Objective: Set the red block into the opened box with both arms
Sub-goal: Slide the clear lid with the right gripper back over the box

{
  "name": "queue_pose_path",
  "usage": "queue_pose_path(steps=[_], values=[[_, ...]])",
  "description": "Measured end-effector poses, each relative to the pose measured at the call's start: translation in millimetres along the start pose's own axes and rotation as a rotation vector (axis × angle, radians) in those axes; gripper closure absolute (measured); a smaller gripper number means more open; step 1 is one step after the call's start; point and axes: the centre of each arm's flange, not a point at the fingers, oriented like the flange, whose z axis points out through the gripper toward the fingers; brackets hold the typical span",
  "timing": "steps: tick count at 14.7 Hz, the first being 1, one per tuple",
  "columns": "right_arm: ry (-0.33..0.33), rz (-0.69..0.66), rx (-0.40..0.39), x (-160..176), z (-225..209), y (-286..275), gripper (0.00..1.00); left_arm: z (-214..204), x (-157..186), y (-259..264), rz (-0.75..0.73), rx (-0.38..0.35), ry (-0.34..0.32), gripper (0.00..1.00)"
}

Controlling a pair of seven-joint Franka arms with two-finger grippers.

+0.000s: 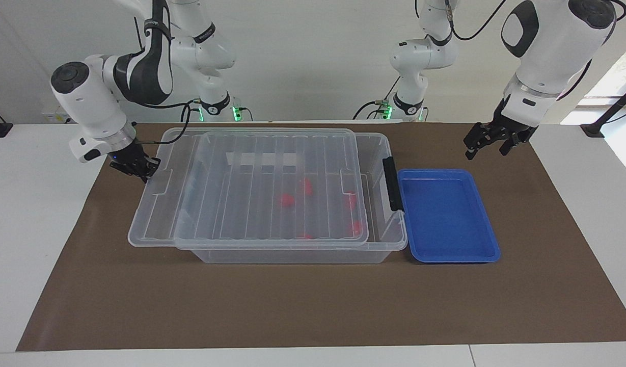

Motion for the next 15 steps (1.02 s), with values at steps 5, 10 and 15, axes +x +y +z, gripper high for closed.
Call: queue_pose_path(steps=[5,10,15], values=[[0.002,0.022,0.000,-2.9,0.0,-35.5,0.99,0.0,0.0,-0.1,0.000,0.000,0.000,0.00],[0.002,0.019,0.001,-3.4,0.5,-41.6,0.99,0.0,0.0,-0.2,0.000,0.000,0.000,0.00],[0.002,0.026,0.001,-3.6,0.3,-42.7,0.99,0.1,0.0,-0.2,0.000,0.000,0.000,0.00]])
